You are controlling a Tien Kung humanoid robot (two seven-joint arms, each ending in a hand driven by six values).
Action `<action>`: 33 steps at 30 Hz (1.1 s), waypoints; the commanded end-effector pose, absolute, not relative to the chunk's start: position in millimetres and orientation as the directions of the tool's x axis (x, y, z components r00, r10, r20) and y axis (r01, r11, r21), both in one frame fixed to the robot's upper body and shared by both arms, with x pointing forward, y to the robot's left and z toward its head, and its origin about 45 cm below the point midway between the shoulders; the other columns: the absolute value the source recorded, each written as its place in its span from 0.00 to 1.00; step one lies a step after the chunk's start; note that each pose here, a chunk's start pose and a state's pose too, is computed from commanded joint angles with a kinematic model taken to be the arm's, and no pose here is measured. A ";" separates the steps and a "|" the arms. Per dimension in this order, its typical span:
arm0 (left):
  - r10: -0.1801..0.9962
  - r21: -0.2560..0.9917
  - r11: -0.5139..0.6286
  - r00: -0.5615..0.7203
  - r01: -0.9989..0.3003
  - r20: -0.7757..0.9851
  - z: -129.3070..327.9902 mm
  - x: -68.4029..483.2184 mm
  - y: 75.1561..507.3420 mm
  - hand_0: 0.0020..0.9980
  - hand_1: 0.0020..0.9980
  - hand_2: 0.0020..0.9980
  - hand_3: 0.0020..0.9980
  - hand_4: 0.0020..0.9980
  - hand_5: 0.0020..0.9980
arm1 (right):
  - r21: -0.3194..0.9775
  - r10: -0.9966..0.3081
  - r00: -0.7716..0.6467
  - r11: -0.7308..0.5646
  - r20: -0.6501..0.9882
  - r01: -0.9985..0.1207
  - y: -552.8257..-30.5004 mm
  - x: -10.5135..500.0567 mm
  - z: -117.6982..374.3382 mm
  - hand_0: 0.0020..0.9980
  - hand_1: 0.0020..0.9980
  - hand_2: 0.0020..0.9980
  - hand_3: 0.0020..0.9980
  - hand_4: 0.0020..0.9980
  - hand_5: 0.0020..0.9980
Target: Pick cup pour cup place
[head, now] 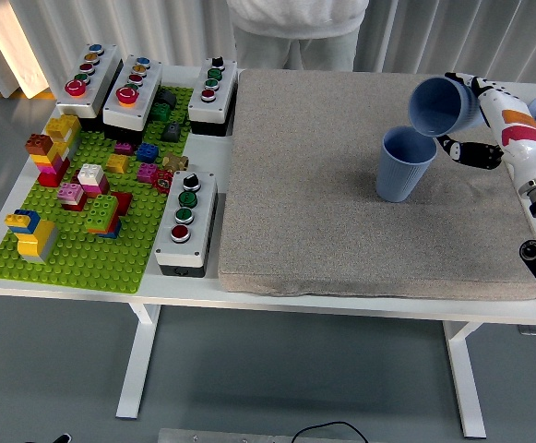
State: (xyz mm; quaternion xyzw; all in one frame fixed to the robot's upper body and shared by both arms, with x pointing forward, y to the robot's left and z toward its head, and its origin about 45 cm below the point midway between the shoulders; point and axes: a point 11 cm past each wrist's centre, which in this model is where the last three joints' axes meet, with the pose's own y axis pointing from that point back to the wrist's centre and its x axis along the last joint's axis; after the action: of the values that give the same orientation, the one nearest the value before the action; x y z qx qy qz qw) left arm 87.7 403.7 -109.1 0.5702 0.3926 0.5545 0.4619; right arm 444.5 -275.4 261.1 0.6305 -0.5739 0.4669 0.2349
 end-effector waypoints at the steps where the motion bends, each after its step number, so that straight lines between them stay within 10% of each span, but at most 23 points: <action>1: 0.960 0.962 -0.265 0.077 -0.064 0.270 -109.1 87.6 403.7 0.74 0.78 0.84 0.66 0.54 0.93 | -0.240 -0.502 -0.095 -0.233 0.860 -0.942 -275.2 444.4 261.4 0.78 0.63 0.54 0.61 0.56 0.00; 33: 0.959 0.962 -0.267 0.078 -0.062 0.271 -109.1 86.1 404.8 0.74 0.78 0.84 0.66 0.55 0.94 | -0.253 -0.453 -0.119 -0.248 0.884 -0.935 -278.1 443.3 261.8 0.81 0.64 0.54 0.61 0.55 0.00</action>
State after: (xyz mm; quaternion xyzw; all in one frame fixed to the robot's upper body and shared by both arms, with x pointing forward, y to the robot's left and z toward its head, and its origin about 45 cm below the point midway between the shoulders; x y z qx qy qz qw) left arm 86.1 404.8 -109.1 0.5715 0.3927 0.5540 0.4607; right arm 443.3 -278.1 261.8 0.6172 -0.5623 0.4932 0.2444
